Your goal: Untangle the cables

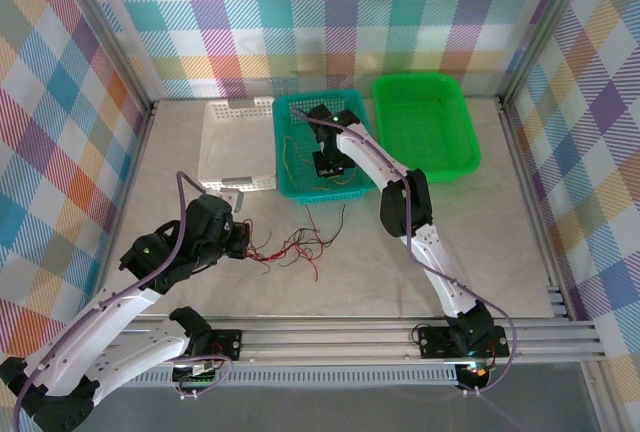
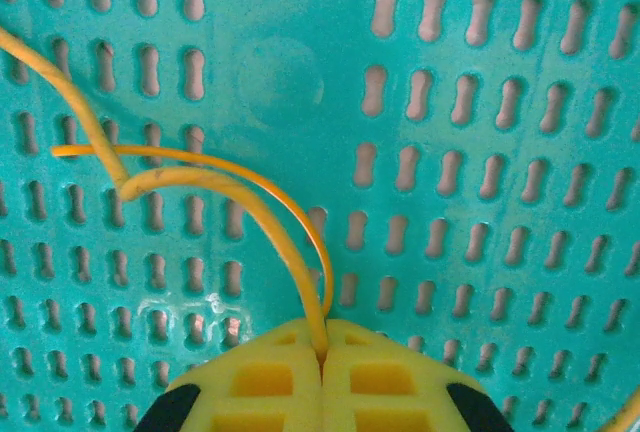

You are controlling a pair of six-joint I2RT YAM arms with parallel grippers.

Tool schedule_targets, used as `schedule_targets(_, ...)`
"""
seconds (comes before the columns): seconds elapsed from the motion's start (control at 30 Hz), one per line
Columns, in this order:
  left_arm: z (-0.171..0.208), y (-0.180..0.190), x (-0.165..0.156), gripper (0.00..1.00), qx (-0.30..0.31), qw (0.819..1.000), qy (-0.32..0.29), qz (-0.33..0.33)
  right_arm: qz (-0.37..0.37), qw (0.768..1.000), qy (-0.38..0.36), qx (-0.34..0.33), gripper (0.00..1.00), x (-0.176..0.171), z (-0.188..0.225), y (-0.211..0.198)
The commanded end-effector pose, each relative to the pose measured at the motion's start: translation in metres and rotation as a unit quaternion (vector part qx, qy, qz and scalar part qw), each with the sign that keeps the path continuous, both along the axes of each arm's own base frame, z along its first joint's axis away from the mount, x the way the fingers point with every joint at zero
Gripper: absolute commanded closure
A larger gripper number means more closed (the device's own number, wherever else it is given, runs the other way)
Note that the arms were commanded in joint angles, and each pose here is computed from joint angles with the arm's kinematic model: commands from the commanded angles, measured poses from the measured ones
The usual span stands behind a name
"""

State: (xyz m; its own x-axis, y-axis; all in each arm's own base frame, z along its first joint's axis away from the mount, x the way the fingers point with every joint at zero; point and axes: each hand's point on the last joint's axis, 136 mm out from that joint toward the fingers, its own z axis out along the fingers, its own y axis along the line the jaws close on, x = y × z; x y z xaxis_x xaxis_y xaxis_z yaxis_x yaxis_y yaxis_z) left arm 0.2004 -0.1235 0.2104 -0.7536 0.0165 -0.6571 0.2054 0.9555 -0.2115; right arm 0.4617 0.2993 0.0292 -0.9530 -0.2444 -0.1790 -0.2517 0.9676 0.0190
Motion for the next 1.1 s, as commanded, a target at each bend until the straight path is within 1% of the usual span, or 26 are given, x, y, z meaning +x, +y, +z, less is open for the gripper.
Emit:
schedule_targets(0.0,0.0,-0.002,0.003,1.0,-0.005,1.0,-0.005,-0.004,-0.011,1.0,-0.018,0.0,0.97,0.009,0.01,-0.006)
schedule_targets(0.03,0.0,-0.002,0.003,1.0,-0.005,1.0,-0.004,-0.003,-0.011,0.999,-0.03,0.008,0.95,0.012,0.021,-0.004)
schedule_targets(0.23,0.0,-0.001,0.002,1.0,-0.007,1.0,-0.003,-0.004,-0.016,0.993,-0.101,0.057,0.68,0.024,0.095,0.004)
schedule_targets(0.33,0.001,-0.002,0.002,1.0,-0.008,1.0,-0.004,-0.004,-0.016,0.989,-0.126,0.073,0.59,0.025,0.123,0.004)
schedule_targets(0.4,0.001,-0.002,0.002,1.0,-0.009,1.0,-0.005,-0.005,-0.017,0.987,-0.141,0.075,0.52,0.025,0.138,0.002)
schedule_targets(0.57,0.001,-0.001,0.002,1.0,-0.009,1.0,-0.004,-0.004,-0.014,0.983,-0.168,0.078,0.38,0.023,0.169,-0.004)
schedule_targets(0.67,0.001,-0.002,0.002,1.0,-0.009,1.0,-0.004,-0.006,-0.01,0.98,-0.176,0.094,0.33,0.017,0.188,-0.004)
schedule_targets(0.77,0.001,-0.002,0.001,1.0,-0.012,1.0,-0.003,-0.007,0.002,0.976,-0.175,0.131,0.3,0.003,0.212,0.002)
schedule_targets(0.87,0.002,-0.004,0.001,1.0,-0.016,1.0,-0.004,-0.011,0.024,0.969,-0.17,0.175,0.28,-0.02,0.233,0.01)
schedule_targets(0.97,0.005,-0.008,0.0,1.0,-0.028,1.0,-0.003,-0.014,0.06,0.951,-0.171,0.252,0.25,-0.055,0.255,0.024)
schedule_targets(1.07,0.014,-0.013,-0.004,1.0,-0.059,0.998,-0.002,-0.018,0.08,0.927,-0.162,0.329,0.21,-0.096,0.262,0.026)
